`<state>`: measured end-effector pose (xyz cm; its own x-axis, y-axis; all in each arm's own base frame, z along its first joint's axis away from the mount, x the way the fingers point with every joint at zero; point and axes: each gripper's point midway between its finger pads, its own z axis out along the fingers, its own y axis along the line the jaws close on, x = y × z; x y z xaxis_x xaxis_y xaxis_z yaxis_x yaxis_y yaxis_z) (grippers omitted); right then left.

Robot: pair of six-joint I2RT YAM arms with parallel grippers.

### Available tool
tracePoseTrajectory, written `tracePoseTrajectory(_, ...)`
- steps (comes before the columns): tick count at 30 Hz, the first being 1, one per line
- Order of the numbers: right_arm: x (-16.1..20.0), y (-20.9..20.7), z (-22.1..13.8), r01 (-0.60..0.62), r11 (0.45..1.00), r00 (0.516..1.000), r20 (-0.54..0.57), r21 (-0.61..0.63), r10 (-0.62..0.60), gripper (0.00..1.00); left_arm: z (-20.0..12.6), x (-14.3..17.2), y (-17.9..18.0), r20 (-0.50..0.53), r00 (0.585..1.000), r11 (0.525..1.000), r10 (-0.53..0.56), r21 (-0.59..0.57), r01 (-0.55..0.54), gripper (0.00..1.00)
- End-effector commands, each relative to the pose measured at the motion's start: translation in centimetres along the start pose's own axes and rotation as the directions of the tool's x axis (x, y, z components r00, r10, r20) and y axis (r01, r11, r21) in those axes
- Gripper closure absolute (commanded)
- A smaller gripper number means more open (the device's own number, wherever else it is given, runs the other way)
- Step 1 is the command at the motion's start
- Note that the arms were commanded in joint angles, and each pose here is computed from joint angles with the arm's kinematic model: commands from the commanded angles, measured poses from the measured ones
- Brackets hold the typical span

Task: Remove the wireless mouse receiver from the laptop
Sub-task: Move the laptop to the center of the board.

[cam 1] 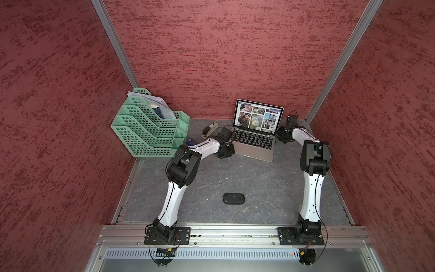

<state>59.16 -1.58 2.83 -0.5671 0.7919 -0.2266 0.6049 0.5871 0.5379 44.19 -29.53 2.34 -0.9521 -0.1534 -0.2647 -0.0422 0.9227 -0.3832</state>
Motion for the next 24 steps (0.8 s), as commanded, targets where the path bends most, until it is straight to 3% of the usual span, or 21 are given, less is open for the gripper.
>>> tracePoseTrajectory(1,3.4,-0.8,2.0,0.022,0.999,0.995,-0.098,0.032,-0.018,1.0,-2.4,-0.5,3.4,0.02,0.999,0.985,0.039,-0.17,-0.035,1.0)
tracePoseTrajectory(5,3.5,-0.9,2.1,0.024,0.999,0.995,-0.102,0.035,-0.021,1.0,-5.5,-3.0,6.5,0.085,0.994,0.951,0.066,-0.308,-0.036,1.0)
tracePoseTrajectory(9,3.5,-1.1,2.3,0.028,0.999,0.994,-0.106,0.037,-0.024,1.0,-6.1,-5.2,8.7,0.114,0.993,0.943,0.033,-0.332,0.007,1.0)
tracePoseTrajectory(13,3.6,-1.1,2.5,0.035,0.999,0.993,-0.111,0.038,-0.031,1.0,-4.7,-7.6,9.6,0.135,0.991,0.952,-0.004,-0.303,0.045,1.0)
tracePoseTrajectory(17,3.4,-0.8,2.5,0.047,0.998,0.993,-0.114,0.037,-0.042,1.0,-2.1,-9.4,7.0,0.151,0.989,0.984,0.009,-0.177,0.018,1.0)
tracePoseTrajectory(24,3.6,-0.8,2.7,0.053,0.998,0.991,-0.128,0.033,-0.048,1.0,1.7,-8.9,3.4,0.11,0.994,0.999,0.007,-0.048,-0.002,1.0)
